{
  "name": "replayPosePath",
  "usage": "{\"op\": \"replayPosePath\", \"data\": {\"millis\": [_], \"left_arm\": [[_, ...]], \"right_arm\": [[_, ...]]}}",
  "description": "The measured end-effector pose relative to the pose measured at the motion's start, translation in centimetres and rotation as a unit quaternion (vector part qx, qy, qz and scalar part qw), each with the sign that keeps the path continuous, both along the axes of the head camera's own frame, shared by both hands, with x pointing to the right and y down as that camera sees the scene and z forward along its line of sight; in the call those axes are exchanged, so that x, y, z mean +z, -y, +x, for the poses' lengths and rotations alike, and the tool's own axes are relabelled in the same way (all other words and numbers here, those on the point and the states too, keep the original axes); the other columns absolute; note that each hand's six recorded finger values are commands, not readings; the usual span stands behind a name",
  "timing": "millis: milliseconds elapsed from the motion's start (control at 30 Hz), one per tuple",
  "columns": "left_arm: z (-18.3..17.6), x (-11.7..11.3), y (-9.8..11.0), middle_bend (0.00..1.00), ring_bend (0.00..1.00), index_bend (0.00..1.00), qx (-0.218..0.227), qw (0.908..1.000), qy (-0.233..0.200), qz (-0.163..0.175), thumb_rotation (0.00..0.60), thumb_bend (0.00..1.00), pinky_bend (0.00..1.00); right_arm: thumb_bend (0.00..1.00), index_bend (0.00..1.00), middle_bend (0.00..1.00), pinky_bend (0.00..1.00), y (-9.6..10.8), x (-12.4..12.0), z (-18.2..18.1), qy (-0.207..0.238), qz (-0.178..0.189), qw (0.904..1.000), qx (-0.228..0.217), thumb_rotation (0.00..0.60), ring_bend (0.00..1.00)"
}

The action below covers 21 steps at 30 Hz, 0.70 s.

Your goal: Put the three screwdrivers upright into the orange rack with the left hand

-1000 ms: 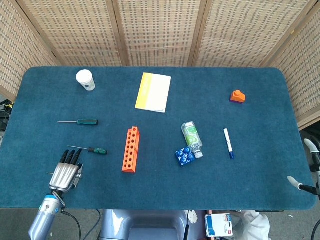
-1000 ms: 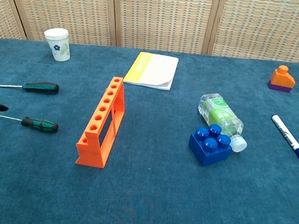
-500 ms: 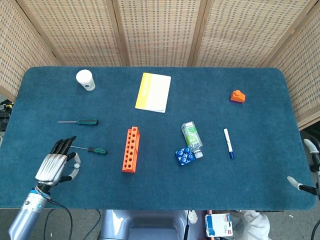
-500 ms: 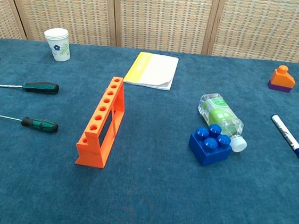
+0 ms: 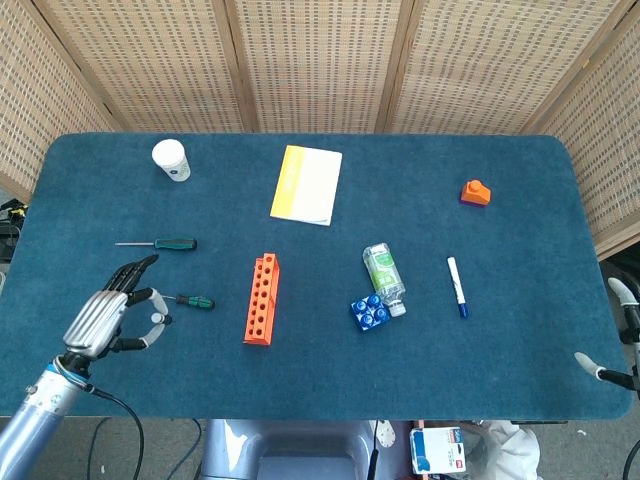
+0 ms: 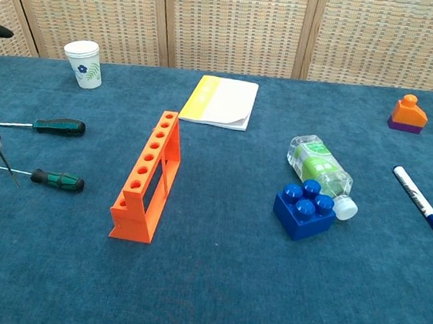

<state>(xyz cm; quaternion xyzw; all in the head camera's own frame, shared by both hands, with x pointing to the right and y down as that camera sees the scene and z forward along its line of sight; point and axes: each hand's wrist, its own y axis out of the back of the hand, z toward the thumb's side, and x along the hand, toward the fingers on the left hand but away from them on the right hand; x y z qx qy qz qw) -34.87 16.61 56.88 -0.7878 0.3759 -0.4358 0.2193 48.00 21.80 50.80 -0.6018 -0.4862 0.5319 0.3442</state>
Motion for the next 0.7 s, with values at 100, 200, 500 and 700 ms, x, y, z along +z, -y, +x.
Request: {"op": "replayPosePath", "data": {"millis": [100,200,500,700], "left_arm": [[0.9,-1.0,0.6,0.00,0.00,0.65,0.003,0.9997,-0.023,-0.003,0.600,0.44,0.00],[1.8,-2.5,1.6,0.00,0.00,0.65,0.008,0.9991,-0.042,0.002,0.600,0.44,0.00],[5.2,-5.9,4.4,0.00,0.00,0.65,0.027,0.9952,-0.093,-0.016,0.600,0.44,0.00],[7.4,-5.8,5.2,0.00,0.00,0.65,0.040,0.9907,-0.119,-0.051,0.600,0.44,0.00]], "right_arm": [[0.00,0.00,0.00,0.00,0.0,0.0,0.0,0.000,0.000,1.0000,0.001,0.600,0.00],[0.00,0.00,0.00,0.00,0.0,-0.1,0.1,0.000,0.001,1.0000,0.003,0.600,0.00],[0.00,0.00,0.00,0.00,0.0,-0.1,0.2,0.001,0.001,1.0000,0.004,0.600,0.00],[0.00,0.00,0.00,0.00,0.1,-0.2,0.4,0.002,0.002,1.0000,0.007,0.600,0.00]]}}
